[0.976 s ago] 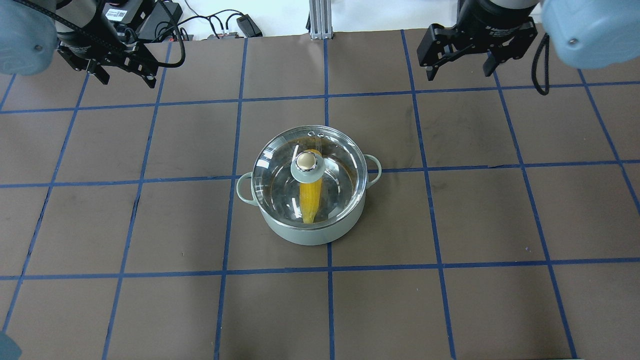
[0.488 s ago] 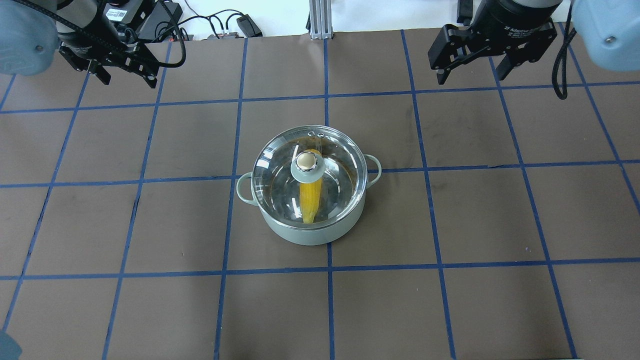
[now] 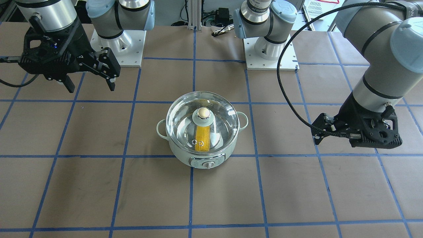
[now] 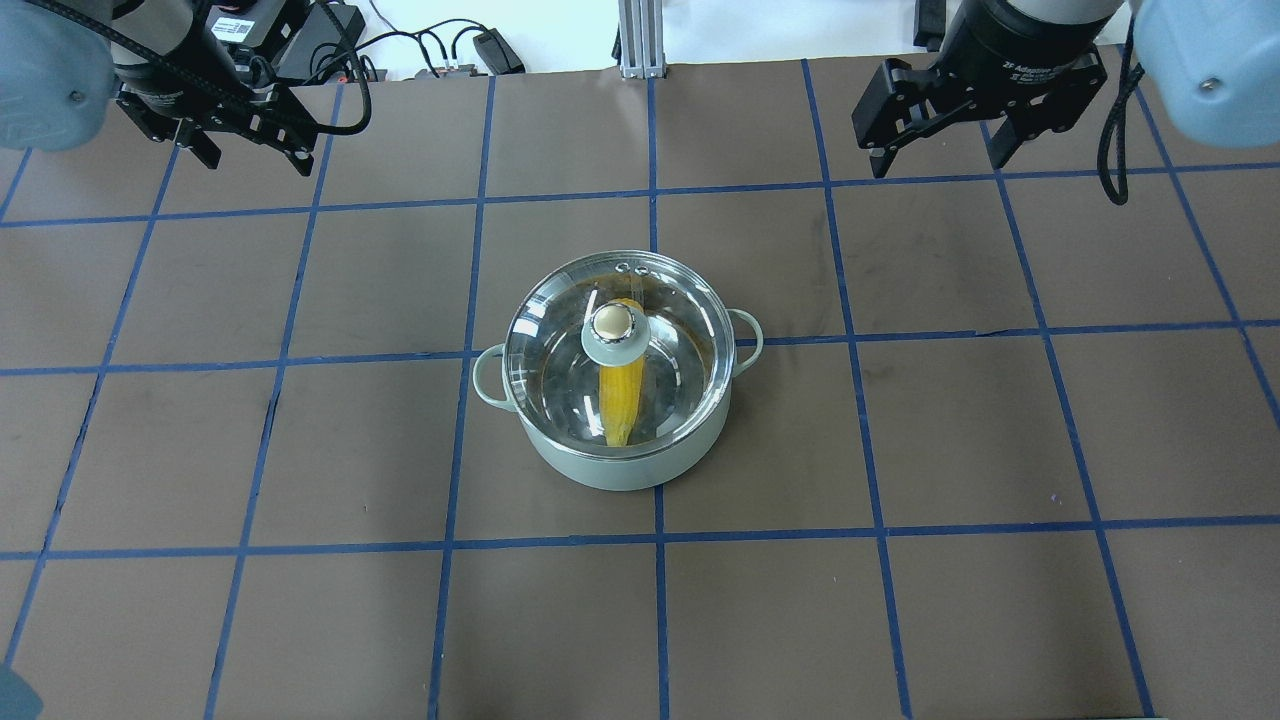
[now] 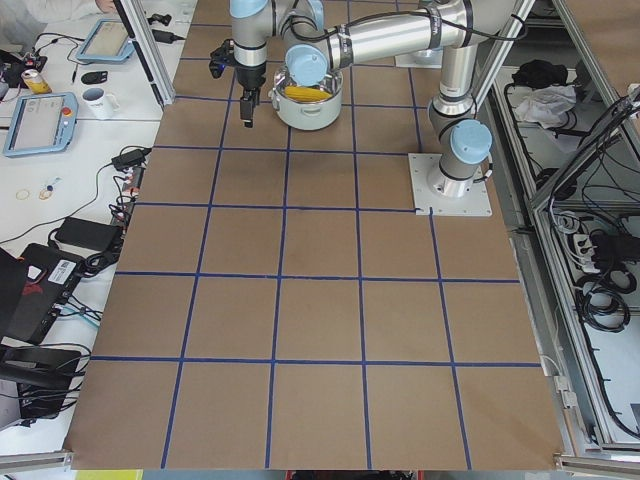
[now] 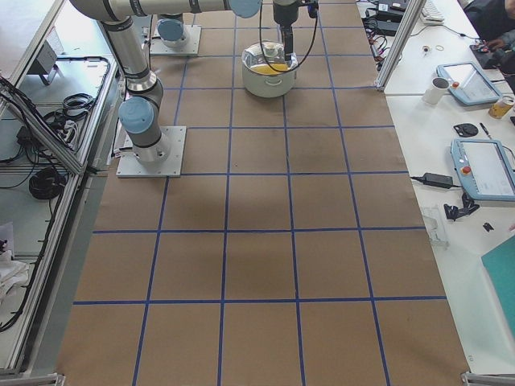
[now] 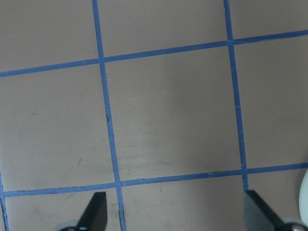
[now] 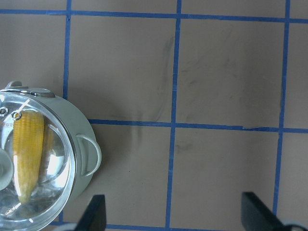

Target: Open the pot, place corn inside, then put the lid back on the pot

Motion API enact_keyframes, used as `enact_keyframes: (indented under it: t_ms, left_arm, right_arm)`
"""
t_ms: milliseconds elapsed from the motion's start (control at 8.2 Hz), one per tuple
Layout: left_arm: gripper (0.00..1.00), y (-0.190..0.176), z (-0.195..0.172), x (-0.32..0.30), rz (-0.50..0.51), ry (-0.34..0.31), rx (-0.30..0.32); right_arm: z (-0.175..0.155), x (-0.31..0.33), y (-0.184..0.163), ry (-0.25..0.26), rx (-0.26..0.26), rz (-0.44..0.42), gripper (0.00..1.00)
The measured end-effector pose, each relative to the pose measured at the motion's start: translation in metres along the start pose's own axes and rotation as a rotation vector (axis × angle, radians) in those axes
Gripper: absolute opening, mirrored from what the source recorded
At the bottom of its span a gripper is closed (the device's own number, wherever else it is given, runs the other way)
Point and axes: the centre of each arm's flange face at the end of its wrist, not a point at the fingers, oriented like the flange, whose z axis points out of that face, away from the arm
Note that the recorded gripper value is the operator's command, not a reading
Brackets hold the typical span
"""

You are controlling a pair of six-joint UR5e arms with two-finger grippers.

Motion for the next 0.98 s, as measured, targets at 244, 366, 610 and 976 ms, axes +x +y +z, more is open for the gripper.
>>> enact_keyframes:
  t_ms: [244, 366, 610, 976]
  left_arm:
    - [1.00, 0.000, 0.000, 0.000, 0.000, 0.000, 0.000]
    - [1.00, 0.000, 0.000, 0.000, 0.000, 0.000, 0.000]
    - [1.00, 0.000, 0.000, 0.000, 0.000, 0.000, 0.000]
    - [1.00, 0.000, 0.000, 0.000, -0.001, 0.001, 0.000]
  right_arm:
    - [0.002, 0.000, -0.002, 0.001, 0.003, -0.002, 1.00]
    - [0.003, 0.000, -0.003, 0.001, 0.003, -0.001, 1.00]
    - [0.009, 0.000, -0.004, 0.002, -0.010, -0.004, 1.00]
    - [0.013, 0.001, -0.005, 0.002, -0.020, -0.006, 1.00]
